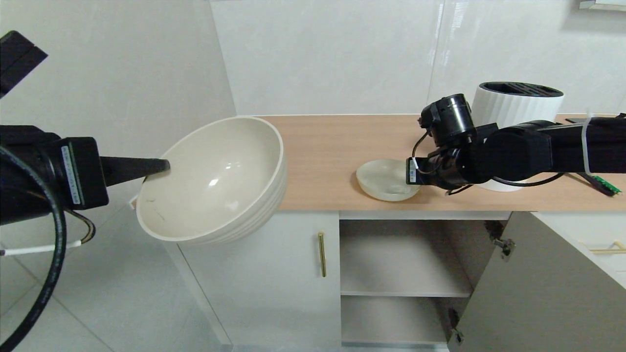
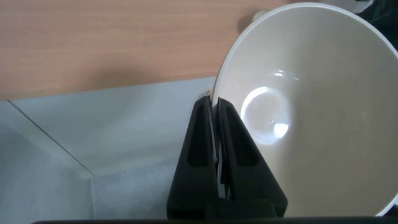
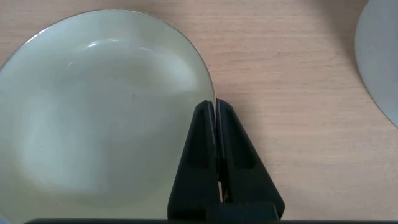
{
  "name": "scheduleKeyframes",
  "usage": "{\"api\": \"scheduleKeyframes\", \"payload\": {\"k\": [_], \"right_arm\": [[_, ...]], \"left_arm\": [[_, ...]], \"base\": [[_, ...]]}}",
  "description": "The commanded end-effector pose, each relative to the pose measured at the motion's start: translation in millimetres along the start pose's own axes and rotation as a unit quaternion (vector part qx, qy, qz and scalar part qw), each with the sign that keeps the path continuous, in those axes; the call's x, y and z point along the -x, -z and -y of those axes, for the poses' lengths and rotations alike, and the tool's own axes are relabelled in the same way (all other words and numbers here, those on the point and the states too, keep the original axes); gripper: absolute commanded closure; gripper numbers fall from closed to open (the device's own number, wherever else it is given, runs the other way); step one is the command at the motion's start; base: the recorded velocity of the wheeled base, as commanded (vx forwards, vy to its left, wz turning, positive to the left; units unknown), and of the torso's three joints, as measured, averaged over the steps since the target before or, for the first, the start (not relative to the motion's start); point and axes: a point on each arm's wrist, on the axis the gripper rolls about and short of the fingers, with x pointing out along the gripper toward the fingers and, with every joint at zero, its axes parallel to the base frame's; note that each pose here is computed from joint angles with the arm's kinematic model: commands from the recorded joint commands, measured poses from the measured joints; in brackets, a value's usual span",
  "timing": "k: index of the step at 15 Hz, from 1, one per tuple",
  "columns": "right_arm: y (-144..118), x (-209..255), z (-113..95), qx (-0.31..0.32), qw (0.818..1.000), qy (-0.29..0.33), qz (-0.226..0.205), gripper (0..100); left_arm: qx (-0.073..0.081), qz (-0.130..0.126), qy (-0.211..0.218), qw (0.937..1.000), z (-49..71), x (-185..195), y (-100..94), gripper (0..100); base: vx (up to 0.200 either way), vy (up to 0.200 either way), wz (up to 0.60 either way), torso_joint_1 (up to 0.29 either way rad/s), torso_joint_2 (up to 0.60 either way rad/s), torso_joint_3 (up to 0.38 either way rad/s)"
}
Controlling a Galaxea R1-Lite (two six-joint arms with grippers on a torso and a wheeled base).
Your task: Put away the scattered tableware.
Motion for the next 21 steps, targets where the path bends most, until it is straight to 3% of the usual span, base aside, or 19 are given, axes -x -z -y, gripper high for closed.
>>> {"api": "scheduleKeyframes", "payload": {"k": [1, 4, 5, 8, 9, 14, 21], "right_arm": [[-14.2, 36.5, 8.8, -0.010, 1.000, -0.013, 0.026, 100], [4.6, 97.9, 12.4, 0.016, 0.998, -0.057, -0.012, 100], [29.5, 122.2, 16.4, 0.035, 0.994, -0.090, -0.046, 100], [56.5, 144.0, 22.6, 0.027, 0.992, -0.104, -0.066, 100], [81.8, 153.3, 22.1, 0.027, 0.989, -0.115, -0.092, 100], [111.9, 149.6, 23.9, 0.024, 0.988, -0.125, -0.086, 100], [145.3, 140.0, 21.9, 0.050, 0.985, -0.121, -0.108, 100]], "left_arm": [[-0.002, -0.006, 0.006, 1.0000, 2.2, -1.6, 2.6, 100], [-0.007, -0.019, 0.016, 0.9997, 5.5, -3.9, 8.7, 100], [-0.008, -0.026, 0.018, 0.9995, 6.1, -5.5, 11.9, 100], [-0.013, -0.041, 0.028, 0.9987, 10.0, -9.2, 17.9, 100], [-0.020, -0.058, 0.040, 0.9973, 15.8, -16.1, 23.3, 100], [-0.027, -0.090, 0.048, 0.9944, 22.1, -32.6, 31.9, 100], [-0.026, -0.089, 0.049, 0.9945, 22.5, -35.5, 31.4, 100]], "base": [[0.000, 0.000, 0.00, 0.000, 0.00, 0.000], [0.000, 0.000, 0.00, 0.000, 0.00, 0.000], [0.000, 0.000, 0.00, 0.000, 0.00, 0.000], [0.000, 0.000, 0.00, 0.000, 0.00, 0.000], [0.000, 0.000, 0.00, 0.000, 0.00, 0.000], [0.000, 0.000, 0.00, 0.000, 0.00, 0.000], [0.000, 0.000, 0.00, -0.019, 0.06, 0.037]]}}
